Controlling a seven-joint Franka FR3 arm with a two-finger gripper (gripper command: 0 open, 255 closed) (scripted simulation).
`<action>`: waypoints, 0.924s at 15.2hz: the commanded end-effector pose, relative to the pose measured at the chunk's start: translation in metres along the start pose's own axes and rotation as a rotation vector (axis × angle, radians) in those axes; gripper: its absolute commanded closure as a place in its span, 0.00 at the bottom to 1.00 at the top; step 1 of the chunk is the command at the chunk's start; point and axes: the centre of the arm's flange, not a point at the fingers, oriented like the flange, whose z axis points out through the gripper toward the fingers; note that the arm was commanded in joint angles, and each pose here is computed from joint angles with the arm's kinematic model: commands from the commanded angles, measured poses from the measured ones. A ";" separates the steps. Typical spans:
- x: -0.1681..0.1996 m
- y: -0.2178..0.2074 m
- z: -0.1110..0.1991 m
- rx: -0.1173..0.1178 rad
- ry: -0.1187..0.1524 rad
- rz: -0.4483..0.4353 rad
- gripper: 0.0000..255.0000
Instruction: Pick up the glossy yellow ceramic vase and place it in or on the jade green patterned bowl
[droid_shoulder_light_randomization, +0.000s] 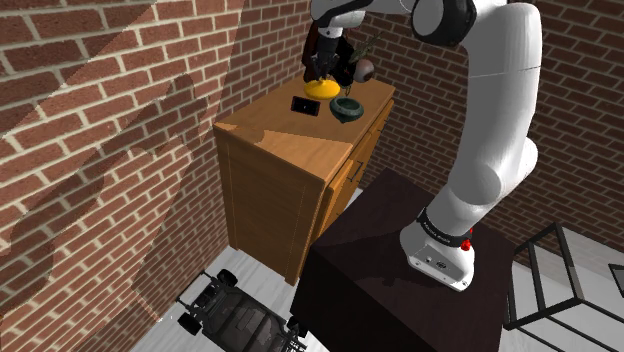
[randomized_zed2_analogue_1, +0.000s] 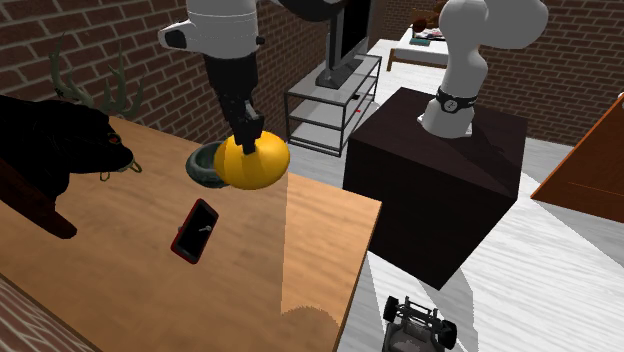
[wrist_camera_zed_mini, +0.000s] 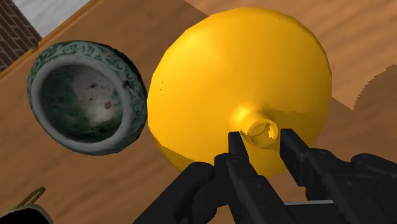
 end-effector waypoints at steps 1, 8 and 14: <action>0.003 0.028 -0.002 0.000 0.001 -0.001 1.00; 0.013 0.119 -0.011 0.000 0.001 -0.001 1.00; 0.021 0.197 -0.018 0.000 0.001 -0.001 1.00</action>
